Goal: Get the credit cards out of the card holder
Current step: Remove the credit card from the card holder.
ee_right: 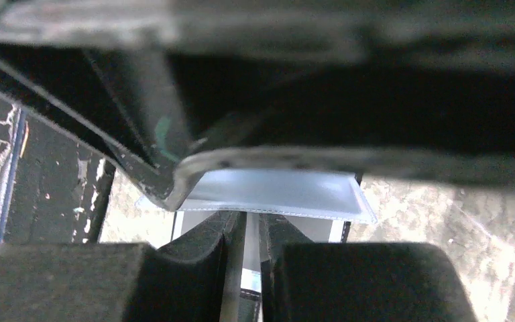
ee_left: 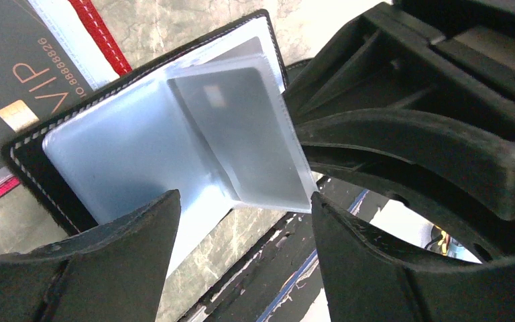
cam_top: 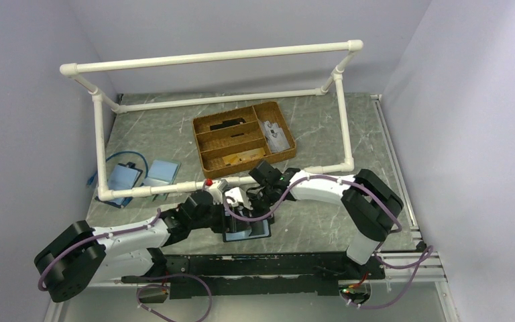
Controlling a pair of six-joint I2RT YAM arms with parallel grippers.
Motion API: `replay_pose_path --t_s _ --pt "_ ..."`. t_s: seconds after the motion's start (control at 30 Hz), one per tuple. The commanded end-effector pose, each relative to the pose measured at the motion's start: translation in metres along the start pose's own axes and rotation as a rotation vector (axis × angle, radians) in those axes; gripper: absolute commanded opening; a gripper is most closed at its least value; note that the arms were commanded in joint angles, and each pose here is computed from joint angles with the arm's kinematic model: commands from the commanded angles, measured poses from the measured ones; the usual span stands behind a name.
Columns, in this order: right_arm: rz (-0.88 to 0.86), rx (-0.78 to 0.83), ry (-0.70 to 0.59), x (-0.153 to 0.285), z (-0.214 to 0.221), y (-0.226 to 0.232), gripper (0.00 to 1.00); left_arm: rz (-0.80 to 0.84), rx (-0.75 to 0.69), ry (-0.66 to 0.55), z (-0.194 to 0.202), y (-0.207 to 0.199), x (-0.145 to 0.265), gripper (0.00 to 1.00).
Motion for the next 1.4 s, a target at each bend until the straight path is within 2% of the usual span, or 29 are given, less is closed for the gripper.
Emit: replay_pose_path --t_s 0.0,0.27,0.43,0.6,0.63,0.7,0.73,1.0,1.17,1.37 --pt "0.008 -0.058 -0.085 -0.003 -0.019 -0.011 0.12 0.058 -0.039 0.003 -0.002 -0.007 0.002 0.76" --pt "-0.022 -0.129 -0.114 -0.006 -0.023 -0.013 0.08 0.068 -0.050 -0.022 -0.002 -0.010 0.012 0.77" --pt "-0.037 -0.148 -0.119 -0.009 -0.022 -0.013 0.08 0.046 -0.027 -0.053 -0.003 -0.009 0.017 0.84" --pt "-0.040 -0.167 -0.113 -0.010 -0.021 -0.014 0.07 -0.006 -0.001 -0.046 -0.004 -0.005 0.012 0.81" --pt "-0.036 -0.171 -0.111 -0.009 -0.020 -0.015 0.07 -0.017 0.004 -0.044 -0.004 -0.003 0.010 0.79" --pt "-0.025 -0.180 -0.109 -0.006 -0.020 -0.017 0.07 -0.033 0.019 -0.049 -0.004 -0.001 0.007 0.65" --pt "-0.018 -0.185 -0.108 -0.004 -0.019 -0.018 0.07 -0.044 0.026 -0.052 -0.005 0.000 0.006 0.62" --pt "0.008 -0.229 -0.134 0.012 -0.017 -0.026 0.08 -0.088 0.043 -0.092 -0.007 0.008 0.004 0.02" --pt "-0.015 -0.292 -0.200 0.025 -0.021 -0.029 0.11 -0.017 -0.035 -0.137 -0.010 0.005 0.008 0.00" --pt "-0.088 -0.347 -0.364 0.048 -0.032 -0.025 0.18 0.132 -0.111 -0.278 -0.018 -0.007 0.023 0.00"
Point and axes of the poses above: each gripper's point midway between its finger pads, its own x axis back along the fingers, its own y axis along the line the jaws close on, z = x × y, the point moved 9 cm from there along x, back along the fingers, and after that the axes turned 12 degrees about x, right-handed, at the moved point
